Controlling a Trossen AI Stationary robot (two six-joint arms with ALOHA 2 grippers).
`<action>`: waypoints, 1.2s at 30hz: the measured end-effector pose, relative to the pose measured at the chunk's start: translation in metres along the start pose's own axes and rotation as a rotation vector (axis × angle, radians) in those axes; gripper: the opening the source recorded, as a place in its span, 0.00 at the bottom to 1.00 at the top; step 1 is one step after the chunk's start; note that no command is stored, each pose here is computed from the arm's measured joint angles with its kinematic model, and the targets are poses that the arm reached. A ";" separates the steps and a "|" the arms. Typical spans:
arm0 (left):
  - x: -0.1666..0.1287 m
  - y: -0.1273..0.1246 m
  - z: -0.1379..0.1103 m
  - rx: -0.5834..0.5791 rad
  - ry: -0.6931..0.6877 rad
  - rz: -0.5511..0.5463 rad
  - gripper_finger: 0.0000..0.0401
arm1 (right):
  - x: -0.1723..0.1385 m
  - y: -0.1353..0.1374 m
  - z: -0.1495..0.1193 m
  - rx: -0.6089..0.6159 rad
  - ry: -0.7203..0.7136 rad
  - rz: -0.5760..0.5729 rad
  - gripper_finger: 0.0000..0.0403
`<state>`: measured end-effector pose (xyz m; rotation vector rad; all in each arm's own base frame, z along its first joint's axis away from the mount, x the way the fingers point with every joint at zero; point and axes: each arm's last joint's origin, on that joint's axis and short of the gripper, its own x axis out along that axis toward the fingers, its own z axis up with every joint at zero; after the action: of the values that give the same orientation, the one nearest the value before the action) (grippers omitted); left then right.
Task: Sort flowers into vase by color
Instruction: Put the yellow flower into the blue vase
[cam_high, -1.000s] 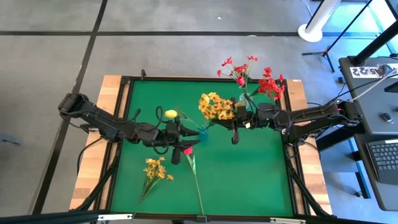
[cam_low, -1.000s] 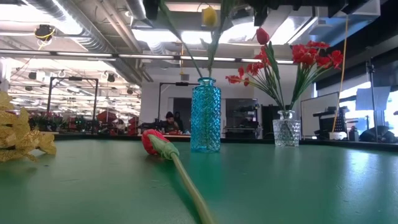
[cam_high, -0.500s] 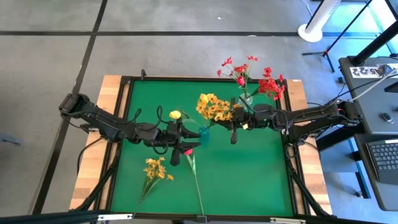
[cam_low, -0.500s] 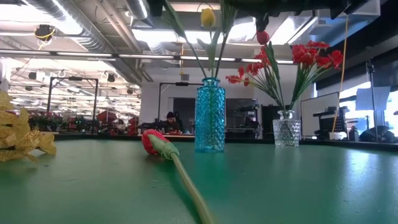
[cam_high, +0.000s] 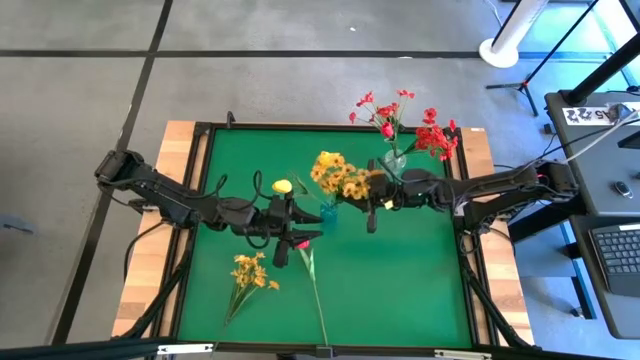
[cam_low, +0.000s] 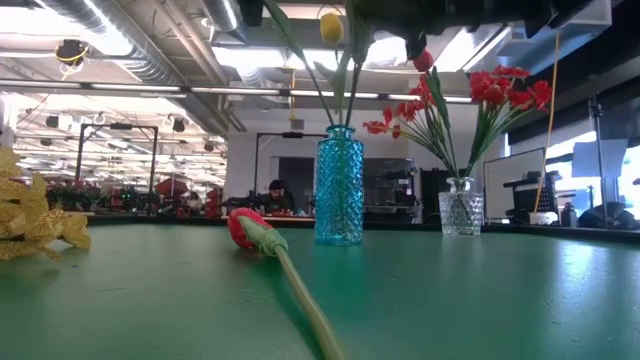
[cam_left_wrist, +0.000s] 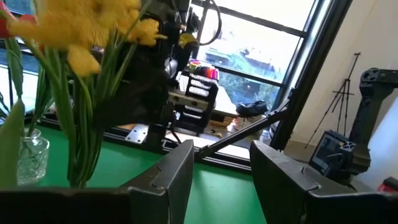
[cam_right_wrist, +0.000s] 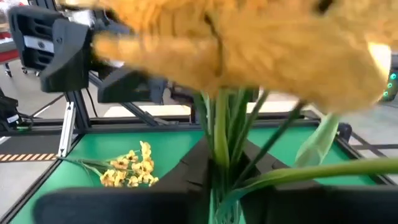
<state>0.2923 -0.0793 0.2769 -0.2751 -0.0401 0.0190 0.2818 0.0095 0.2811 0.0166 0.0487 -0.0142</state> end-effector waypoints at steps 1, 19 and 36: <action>0.000 0.000 0.000 0.000 0.000 0.001 0.38 | 0.001 0.000 -0.002 0.001 0.006 0.001 0.18; 0.000 -0.002 -0.002 -0.036 0.037 -0.070 0.38 | 0.004 0.000 -0.005 0.028 0.020 0.008 0.52; -0.002 0.000 -0.020 -0.024 0.247 -0.135 0.38 | 0.004 0.000 -0.006 0.027 0.024 0.008 0.53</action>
<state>0.2907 -0.0847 0.2576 -0.2963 0.1865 -0.1499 0.2852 0.0099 0.2753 0.0444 0.0725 -0.0067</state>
